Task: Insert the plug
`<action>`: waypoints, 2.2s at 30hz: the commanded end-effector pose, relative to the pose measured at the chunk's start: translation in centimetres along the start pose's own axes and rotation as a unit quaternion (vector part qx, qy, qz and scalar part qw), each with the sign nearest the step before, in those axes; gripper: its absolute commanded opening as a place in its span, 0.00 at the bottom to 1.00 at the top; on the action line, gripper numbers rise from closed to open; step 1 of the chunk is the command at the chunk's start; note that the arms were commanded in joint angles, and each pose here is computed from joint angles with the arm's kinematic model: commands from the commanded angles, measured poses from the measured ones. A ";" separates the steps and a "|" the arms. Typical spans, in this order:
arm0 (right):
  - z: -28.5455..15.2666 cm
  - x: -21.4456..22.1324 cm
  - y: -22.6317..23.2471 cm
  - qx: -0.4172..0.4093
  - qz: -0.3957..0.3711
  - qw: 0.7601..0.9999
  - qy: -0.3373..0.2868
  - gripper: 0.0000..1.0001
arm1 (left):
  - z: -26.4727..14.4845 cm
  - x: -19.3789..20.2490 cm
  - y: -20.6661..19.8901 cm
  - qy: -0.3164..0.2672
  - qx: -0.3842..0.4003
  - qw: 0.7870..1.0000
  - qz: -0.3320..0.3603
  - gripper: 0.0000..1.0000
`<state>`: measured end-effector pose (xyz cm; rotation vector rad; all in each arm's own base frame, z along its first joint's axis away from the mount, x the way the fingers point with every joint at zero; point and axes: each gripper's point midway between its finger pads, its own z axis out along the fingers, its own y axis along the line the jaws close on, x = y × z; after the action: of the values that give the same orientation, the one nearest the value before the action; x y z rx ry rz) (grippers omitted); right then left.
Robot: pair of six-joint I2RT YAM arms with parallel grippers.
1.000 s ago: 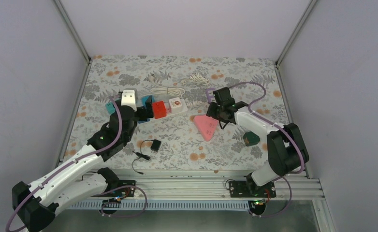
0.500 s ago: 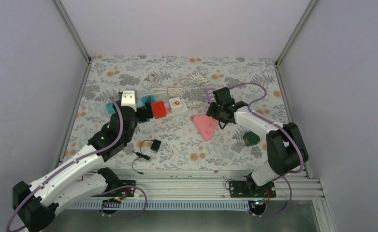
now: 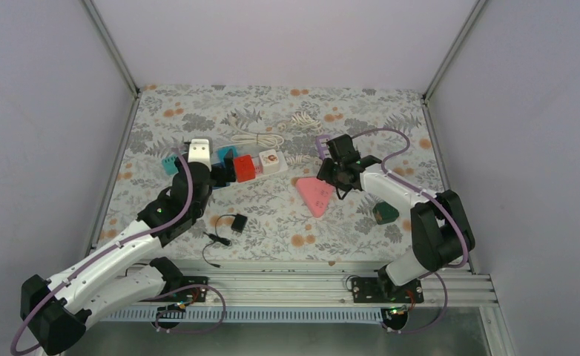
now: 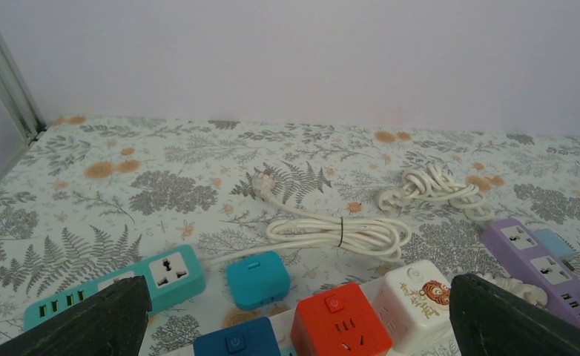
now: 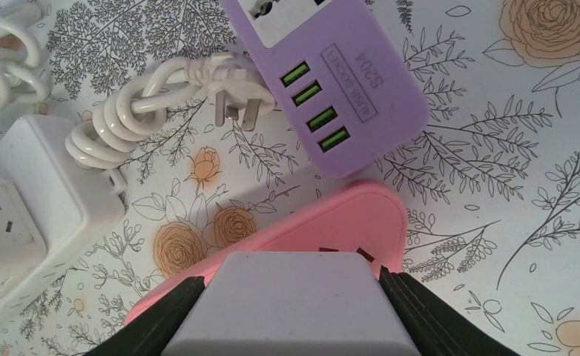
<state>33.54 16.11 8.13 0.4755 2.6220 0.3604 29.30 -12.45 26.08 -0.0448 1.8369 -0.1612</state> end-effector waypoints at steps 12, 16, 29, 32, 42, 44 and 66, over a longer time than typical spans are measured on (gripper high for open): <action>0.5 -0.1 0.6 -0.007 0.013 1.000 -0.006 0.38 | 0.2 0.1 0.1 0.002 -0.007 1.000 0.007 1.00; 0.6 0.0 0.2 0.000 0.018 1.000 -0.005 0.38 | 0.4 0.1 0.0 0.002 -0.006 1.000 0.008 1.00; 2.4 2.5 -1.0 0.067 -0.003 0.997 0.022 0.39 | 0.6 0.3 0.1 0.006 -0.012 1.000 0.013 1.00; 2.6 3.1 -1.6 0.082 -0.004 0.996 0.023 0.39 | 0.7 0.3 0.1 0.006 -0.015 1.000 0.015 1.00; 5.3 6.5 -3.7 0.125 -0.004 0.990 0.060 0.37 | 0.7 0.7 0.3 0.009 -0.020 1.000 0.017 1.00; 5.6 7.1 -3.9 0.124 0.003 0.990 0.066 0.37 | 0.7 0.7 0.4 0.010 -0.021 1.000 0.017 1.00; 4.6 5.8 -0.3 0.081 0.023 0.995 0.055 0.53 | 0.7 0.5 0.4 0.010 -0.023 1.000 0.016 1.00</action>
<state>34.78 18.42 6.12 0.5684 2.5587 0.2420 29.74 -12.41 24.87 -0.0408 1.8688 -0.1123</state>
